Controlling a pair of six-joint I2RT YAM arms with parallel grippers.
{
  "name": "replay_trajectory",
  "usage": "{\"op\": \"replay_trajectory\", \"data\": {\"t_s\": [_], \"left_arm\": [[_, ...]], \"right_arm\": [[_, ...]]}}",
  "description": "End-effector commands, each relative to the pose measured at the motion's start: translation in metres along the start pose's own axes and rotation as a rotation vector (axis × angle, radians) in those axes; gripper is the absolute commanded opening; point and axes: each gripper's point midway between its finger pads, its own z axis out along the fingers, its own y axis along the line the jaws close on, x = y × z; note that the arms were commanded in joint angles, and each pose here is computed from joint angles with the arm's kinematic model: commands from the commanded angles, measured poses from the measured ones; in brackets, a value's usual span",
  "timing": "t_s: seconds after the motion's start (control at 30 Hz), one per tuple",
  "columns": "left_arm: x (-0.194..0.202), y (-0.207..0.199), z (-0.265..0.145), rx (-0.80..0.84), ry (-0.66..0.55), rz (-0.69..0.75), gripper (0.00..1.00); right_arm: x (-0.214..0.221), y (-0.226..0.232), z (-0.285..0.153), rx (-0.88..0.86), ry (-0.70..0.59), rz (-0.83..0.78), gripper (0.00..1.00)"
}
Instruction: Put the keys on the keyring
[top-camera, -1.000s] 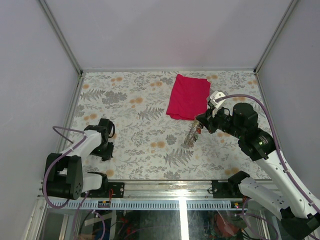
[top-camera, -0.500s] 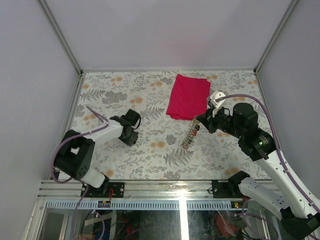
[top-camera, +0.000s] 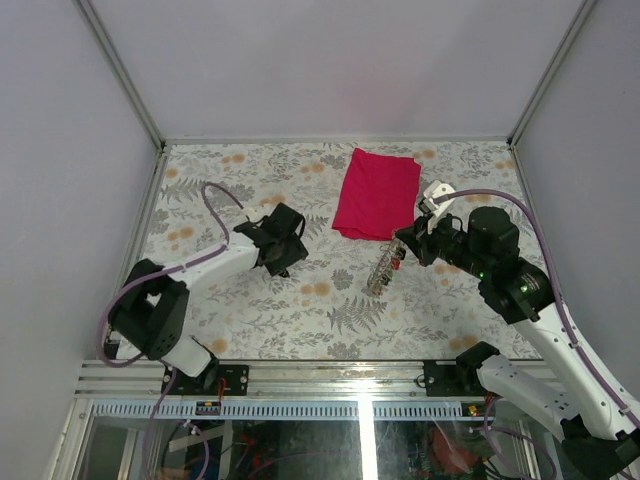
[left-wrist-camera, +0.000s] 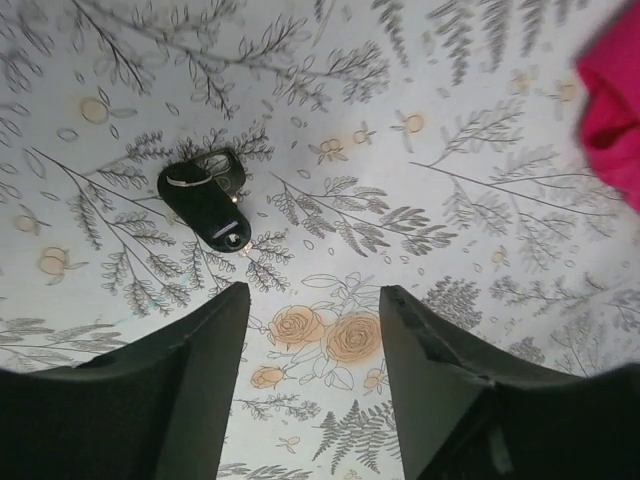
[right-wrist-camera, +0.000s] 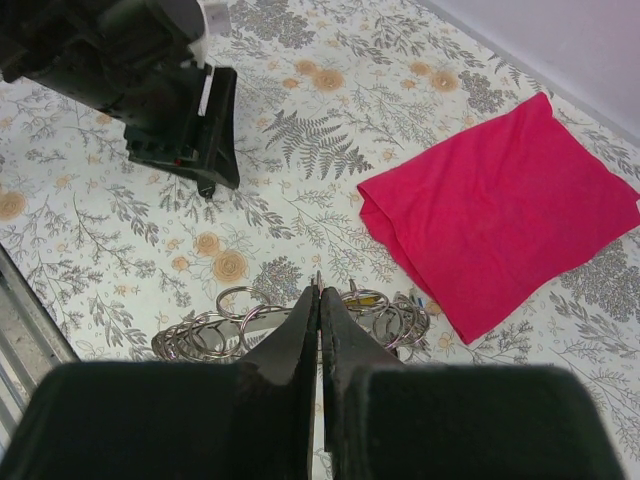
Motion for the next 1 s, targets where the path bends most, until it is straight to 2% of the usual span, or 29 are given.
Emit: {"op": "replay_trajectory", "data": {"t_s": [0.0, 0.2, 0.33, 0.57, 0.7, 0.83, 0.97], "left_arm": [[-0.045, -0.009, -0.037, 0.05, -0.188, 0.127, 0.58], [-0.06, 0.01, -0.05, 0.13, -0.204, 0.298, 0.6], [-0.073, 0.022, -0.048, 0.258, -0.168, 0.27, 0.6], [-0.057, 0.023, -0.016, 0.295, -0.003, 0.422, 0.55], [-0.056, 0.021, -0.001, 0.299, 0.02, 0.487, 0.55], [-0.066, 0.023, 0.01, 0.261, -0.007, 0.534, 0.53], [-0.071, 0.025, 0.019, 0.231, -0.011, 0.59, 0.48]], "right_arm": [[-0.045, -0.006, -0.012, 0.037, -0.129, -0.041, 0.0], [-0.042, 0.002, -0.01, -0.017, -0.108, -0.056, 0.0], [-0.041, 0.014, -0.01, -0.085, -0.106, -0.065, 0.0], [-0.04, 0.018, -0.008, -0.113, -0.099, -0.067, 0.0], [-0.041, 0.019, -0.008, -0.119, -0.1, -0.068, 0.0], [-0.042, 0.022, -0.009, -0.136, -0.102, -0.07, 0.0], [-0.042, 0.023, -0.01, -0.142, -0.105, -0.071, 0.0]]}}
